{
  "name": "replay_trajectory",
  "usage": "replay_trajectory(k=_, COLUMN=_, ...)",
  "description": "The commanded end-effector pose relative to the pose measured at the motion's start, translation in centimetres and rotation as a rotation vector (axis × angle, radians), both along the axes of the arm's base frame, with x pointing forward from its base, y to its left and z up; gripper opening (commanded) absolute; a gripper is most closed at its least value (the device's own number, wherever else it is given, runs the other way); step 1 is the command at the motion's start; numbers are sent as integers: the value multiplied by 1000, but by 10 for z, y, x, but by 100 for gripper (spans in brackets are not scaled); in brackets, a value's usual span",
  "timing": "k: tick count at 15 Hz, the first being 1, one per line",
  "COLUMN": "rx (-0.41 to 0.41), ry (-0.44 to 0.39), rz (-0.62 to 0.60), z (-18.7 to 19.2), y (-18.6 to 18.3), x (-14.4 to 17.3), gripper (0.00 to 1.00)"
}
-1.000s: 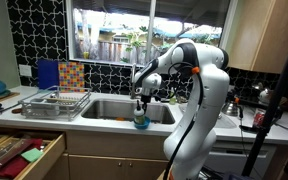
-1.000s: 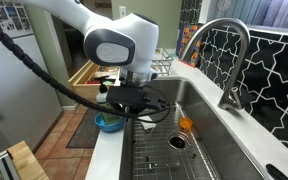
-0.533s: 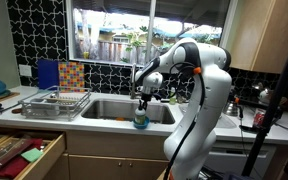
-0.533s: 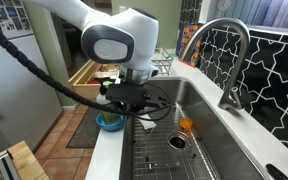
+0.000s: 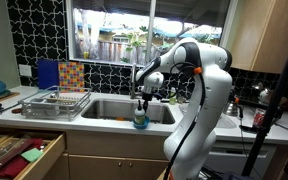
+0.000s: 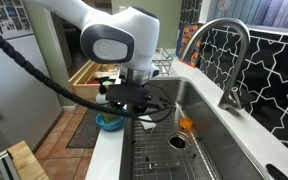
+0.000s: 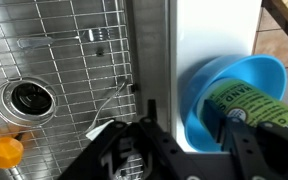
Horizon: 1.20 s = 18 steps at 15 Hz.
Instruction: Exchange the two hand wash soap bottled on the sink, then put the hand wash soap on the blue plate next to the edge
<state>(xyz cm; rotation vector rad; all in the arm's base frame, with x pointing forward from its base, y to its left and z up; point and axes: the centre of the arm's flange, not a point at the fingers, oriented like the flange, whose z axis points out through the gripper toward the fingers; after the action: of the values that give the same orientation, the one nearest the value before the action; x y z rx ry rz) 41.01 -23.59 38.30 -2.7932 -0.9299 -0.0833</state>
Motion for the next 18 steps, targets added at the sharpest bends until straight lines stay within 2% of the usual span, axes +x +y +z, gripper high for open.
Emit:
replay_trajectory(k=1, rx=9, ry=-28, rz=5, z=-3, y=0, x=-10, gripper=53)
replay_trajectory(k=3, rx=8, ry=-25, rz=0, z=-4, y=-2, x=-10, gripper=37)
replay_trajectory(k=5, rx=8, ry=-27, rz=-5, z=-4, y=-3, x=-11, gripper=27)
replay_trajectory(k=7, rx=10, ry=-31, rz=-7, z=-3, y=-5, x=-12, gripper=35)
replay_trajectory(k=8, rx=11, ry=-31, rz=-9, z=-3, y=-6, x=-13, gripper=33)
replay_trajectory(k=9, rx=10, ry=-32, rz=-12, z=-2, y=-7, x=-14, gripper=38)
replay_trajectory(k=11, rx=12, ry=-31, rz=-15, z=-3, y=-10, x=-15, gripper=40)
replay_trajectory(k=12, rx=13, ry=-30, rz=-17, z=-3, y=-10, x=-16, gripper=45)
replay_trajectory(k=13, rx=14, ry=-31, rz=-19, z=-3, y=-11, x=-16, gripper=41)
replay_trajectory(k=18, rx=24, ry=-43, rz=-27, z=2, y=-17, x=-22, gripper=39)
